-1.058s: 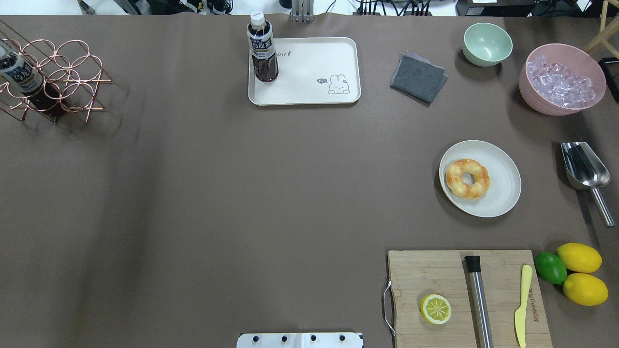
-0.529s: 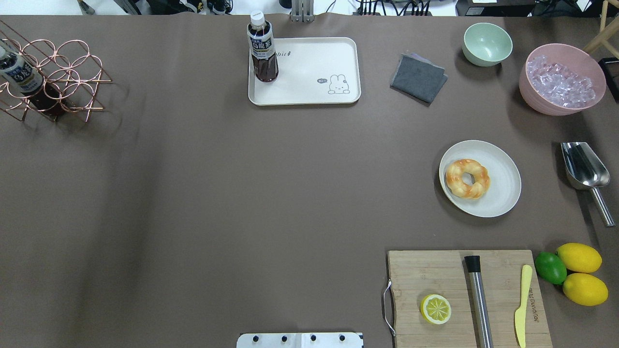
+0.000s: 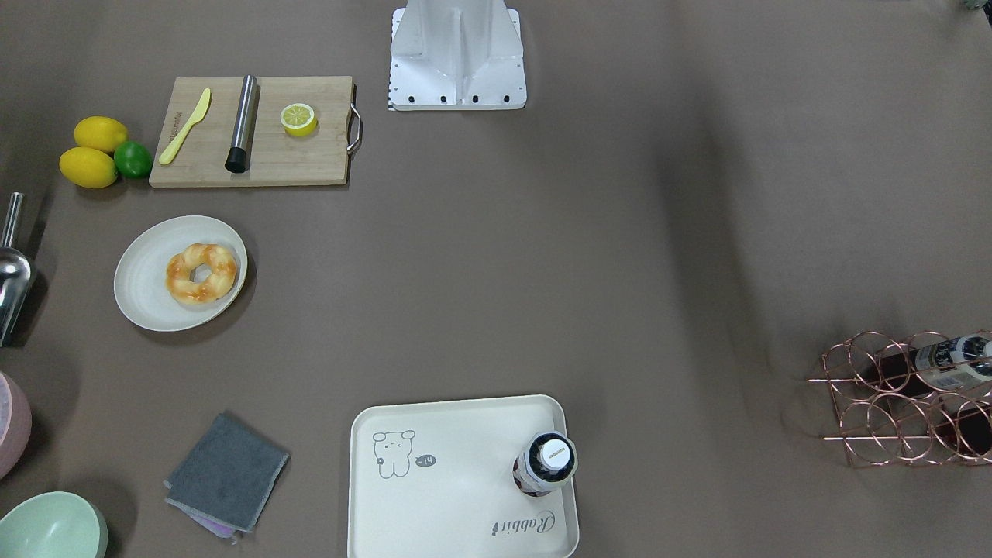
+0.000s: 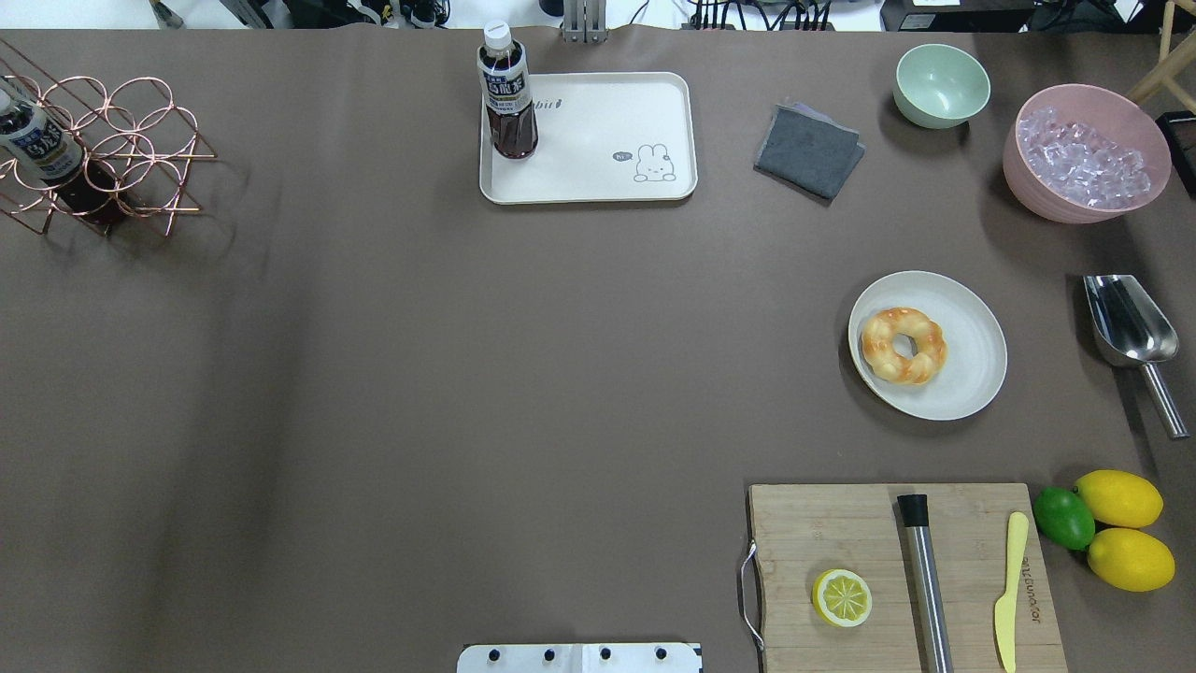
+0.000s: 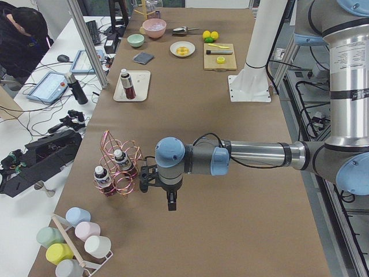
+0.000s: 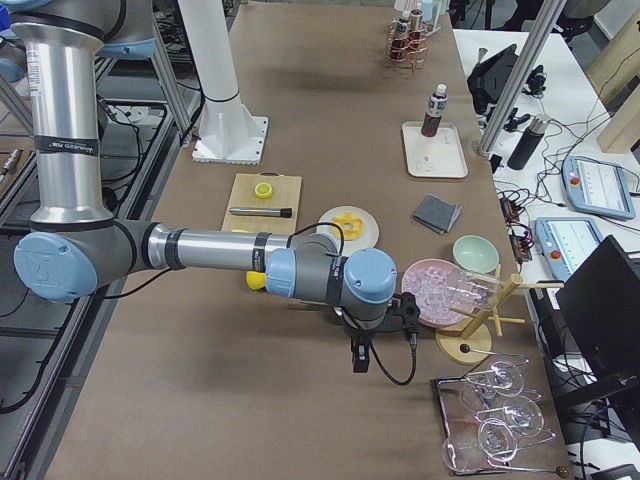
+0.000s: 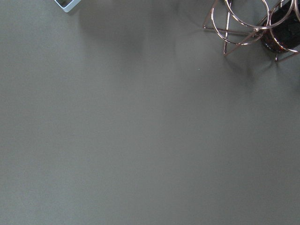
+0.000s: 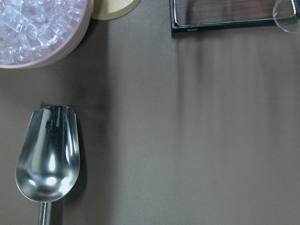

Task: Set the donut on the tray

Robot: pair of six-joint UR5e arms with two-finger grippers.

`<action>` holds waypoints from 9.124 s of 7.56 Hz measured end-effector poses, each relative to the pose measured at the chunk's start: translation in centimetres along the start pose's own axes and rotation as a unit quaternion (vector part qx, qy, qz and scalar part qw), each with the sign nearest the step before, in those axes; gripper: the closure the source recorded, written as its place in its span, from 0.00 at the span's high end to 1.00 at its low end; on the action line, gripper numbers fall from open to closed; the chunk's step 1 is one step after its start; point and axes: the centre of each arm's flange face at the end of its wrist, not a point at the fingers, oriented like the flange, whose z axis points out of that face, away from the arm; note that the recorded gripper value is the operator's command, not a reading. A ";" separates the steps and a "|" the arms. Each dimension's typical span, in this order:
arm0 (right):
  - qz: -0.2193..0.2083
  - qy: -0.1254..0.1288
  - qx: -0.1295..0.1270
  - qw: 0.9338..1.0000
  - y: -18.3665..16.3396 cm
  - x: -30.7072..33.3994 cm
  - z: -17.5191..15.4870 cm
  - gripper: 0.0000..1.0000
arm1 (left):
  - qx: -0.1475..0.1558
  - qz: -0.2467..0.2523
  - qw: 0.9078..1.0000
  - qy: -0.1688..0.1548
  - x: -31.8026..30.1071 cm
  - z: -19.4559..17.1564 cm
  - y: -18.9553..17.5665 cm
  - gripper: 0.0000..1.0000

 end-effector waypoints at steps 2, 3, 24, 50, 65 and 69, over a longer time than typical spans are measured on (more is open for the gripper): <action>0.000 0.000 0.001 1.000 0.0 -0.1 0.0 1.00 | -0.001 -0.001 1.000 0.000 -0.1 0.0 0.0 0.98; -0.002 0.000 0.000 1.000 -0.1 -0.2 0.0 1.00 | -0.001 -0.001 1.000 -0.001 -0.1 0.1 0.0 0.98; -0.027 -0.021 0.000 0.999 -3.2 -10.3 1.5 1.00 | 0.002 -0.009 1.000 0.001 -0.4 -0.3 0.7 0.98; 0.052 -0.158 -0.015 0.986 -3.2 -36.4 16.6 0.00 | -0.004 -0.015 1.000 -0.001 -1.0 0.2 1.1 0.98; 0.173 -0.137 0.057 0.974 -28.1 -65.2 14.4 0.00 | 0.004 -0.018 1.000 0.001 -1.1 -0.7 1.2 0.98; 0.182 -0.116 0.067 0.974 -29.8 -68.3 15.1 0.56 | 0.004 -0.019 1.000 0.001 -1.2 -0.7 1.2 0.98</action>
